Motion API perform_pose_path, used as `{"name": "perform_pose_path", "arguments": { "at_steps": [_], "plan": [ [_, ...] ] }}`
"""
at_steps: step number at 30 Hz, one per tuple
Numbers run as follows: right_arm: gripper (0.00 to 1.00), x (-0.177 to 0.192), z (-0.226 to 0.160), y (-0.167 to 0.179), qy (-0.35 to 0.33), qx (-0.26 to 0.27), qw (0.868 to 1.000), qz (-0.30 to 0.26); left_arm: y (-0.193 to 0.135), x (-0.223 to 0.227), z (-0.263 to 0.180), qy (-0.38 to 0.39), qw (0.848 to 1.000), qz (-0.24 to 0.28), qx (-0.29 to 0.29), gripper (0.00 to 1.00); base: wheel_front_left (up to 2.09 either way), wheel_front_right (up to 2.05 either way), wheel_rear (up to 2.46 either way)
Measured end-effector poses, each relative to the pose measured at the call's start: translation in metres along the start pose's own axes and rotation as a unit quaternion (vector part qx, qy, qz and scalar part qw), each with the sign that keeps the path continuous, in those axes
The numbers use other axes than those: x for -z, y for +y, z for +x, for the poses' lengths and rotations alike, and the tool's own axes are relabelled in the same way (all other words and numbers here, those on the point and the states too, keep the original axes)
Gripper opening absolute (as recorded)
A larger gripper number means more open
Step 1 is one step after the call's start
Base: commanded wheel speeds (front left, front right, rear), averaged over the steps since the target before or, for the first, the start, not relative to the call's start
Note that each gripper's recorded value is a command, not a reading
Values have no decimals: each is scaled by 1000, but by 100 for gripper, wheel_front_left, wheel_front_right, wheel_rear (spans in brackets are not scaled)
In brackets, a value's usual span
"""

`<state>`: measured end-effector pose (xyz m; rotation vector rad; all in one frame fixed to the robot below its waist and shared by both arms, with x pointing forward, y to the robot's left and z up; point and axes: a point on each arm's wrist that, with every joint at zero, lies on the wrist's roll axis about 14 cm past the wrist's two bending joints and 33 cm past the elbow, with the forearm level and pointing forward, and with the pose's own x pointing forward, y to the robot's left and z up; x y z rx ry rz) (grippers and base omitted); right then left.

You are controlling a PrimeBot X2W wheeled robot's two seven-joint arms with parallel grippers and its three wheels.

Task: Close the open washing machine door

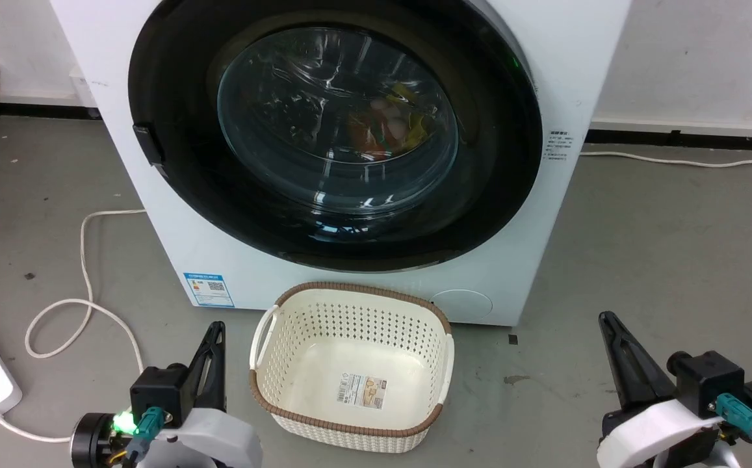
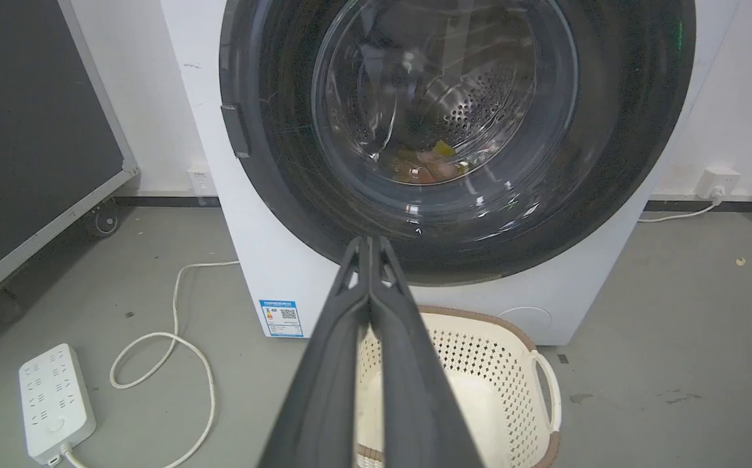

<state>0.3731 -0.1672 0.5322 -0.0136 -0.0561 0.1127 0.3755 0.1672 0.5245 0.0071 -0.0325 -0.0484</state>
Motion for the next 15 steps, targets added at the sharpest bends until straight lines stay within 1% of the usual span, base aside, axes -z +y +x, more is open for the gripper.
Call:
{"name": "perform_pose_path", "arguments": {
  "at_steps": [15],
  "plan": [
    [0, 1, 1, 3, 10, -4, 1000, -6, 3, -3, 0, 4, 1000, 7, -7, 0, 0, 0, 0]
  ]
}}
